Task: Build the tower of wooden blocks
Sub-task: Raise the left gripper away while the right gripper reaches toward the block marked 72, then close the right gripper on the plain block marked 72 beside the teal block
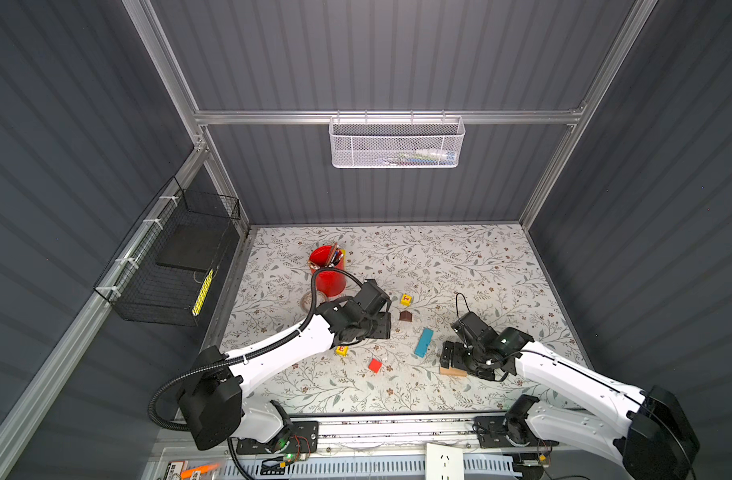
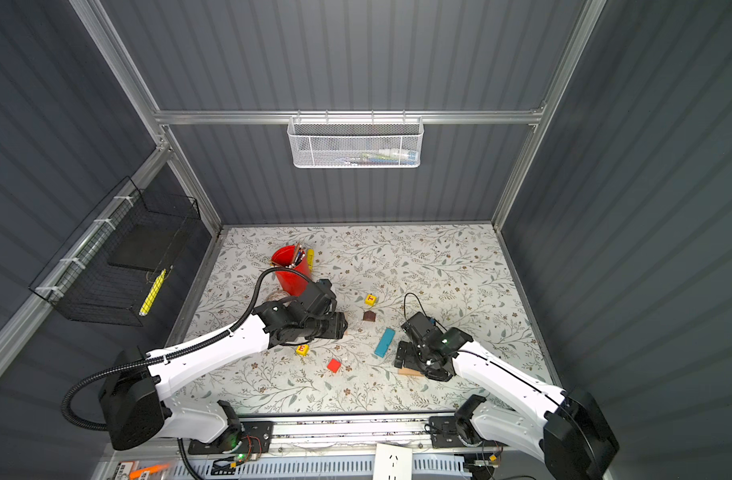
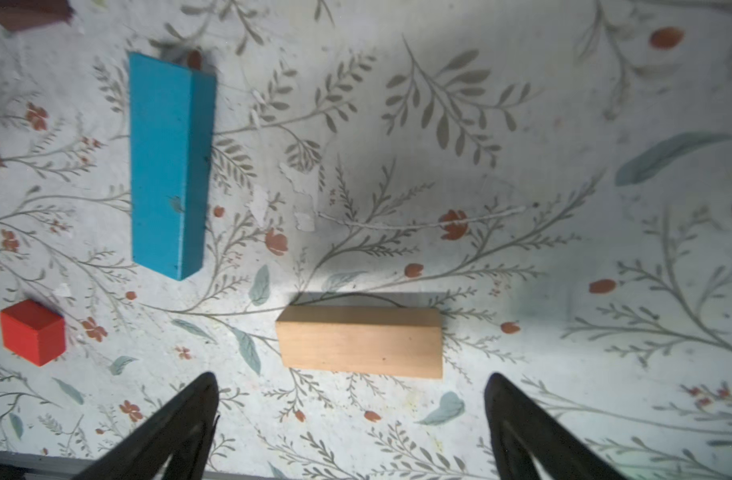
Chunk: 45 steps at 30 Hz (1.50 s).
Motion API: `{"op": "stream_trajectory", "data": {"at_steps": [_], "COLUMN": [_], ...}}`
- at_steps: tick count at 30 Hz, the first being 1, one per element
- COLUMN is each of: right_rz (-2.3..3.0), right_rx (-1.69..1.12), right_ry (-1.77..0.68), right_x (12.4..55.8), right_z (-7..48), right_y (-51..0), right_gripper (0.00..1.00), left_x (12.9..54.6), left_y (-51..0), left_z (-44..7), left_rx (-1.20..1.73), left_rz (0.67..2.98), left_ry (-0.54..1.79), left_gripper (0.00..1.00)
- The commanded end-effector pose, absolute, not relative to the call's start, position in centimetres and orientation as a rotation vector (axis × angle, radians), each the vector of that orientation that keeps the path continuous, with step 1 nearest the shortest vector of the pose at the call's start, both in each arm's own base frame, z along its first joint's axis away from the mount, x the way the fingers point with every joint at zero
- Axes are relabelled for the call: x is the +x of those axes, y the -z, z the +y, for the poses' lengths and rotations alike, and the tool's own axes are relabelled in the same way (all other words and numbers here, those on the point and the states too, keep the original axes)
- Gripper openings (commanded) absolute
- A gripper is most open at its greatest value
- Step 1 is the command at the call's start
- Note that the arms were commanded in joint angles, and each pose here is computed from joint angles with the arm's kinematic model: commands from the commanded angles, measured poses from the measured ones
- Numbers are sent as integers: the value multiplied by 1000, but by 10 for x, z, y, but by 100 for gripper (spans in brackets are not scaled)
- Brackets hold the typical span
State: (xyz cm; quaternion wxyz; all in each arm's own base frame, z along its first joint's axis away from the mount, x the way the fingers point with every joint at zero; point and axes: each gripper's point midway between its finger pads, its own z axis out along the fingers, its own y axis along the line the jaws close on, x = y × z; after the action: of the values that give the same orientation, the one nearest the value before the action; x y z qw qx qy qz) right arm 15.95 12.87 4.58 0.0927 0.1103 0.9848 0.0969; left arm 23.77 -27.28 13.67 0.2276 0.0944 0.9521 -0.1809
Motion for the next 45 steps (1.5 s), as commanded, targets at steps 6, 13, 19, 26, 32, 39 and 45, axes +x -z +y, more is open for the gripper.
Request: {"op": "stream_trajectory", "data": {"at_steps": [6,13,19,26,32,39,45], "right_rz": [2976,2963,2944,2955,2895,2901,2920], "right_rx": [294,190,37,-192,-464,-666,-729], "right_ry": [-369,-483,-613,-405,-200,-124,-128], "right_x": [158,155,149,143,156,171,175], "right_z": [146,180,232,217,204,219,225], "right_y": [-30,-37,-52,-64,-69,-51,-37], "right_gripper": [98,96,94,88,77,67,66], "left_x": [240,241,239,238,237,235,234], "left_y": [-146,-147,-145,-148,-153,-155,-153], "left_z": [-253,-237,-219,-208,-199,-191,-189], "left_rx": [229,198,156,70,-11,-54,-59], "left_rz": [2563,2541,2530,2502,2466,2449,2460], "left_ry": [437,361,298,294,322,317,300], "left_gripper": [69,71,72,72,73,73,73]}}
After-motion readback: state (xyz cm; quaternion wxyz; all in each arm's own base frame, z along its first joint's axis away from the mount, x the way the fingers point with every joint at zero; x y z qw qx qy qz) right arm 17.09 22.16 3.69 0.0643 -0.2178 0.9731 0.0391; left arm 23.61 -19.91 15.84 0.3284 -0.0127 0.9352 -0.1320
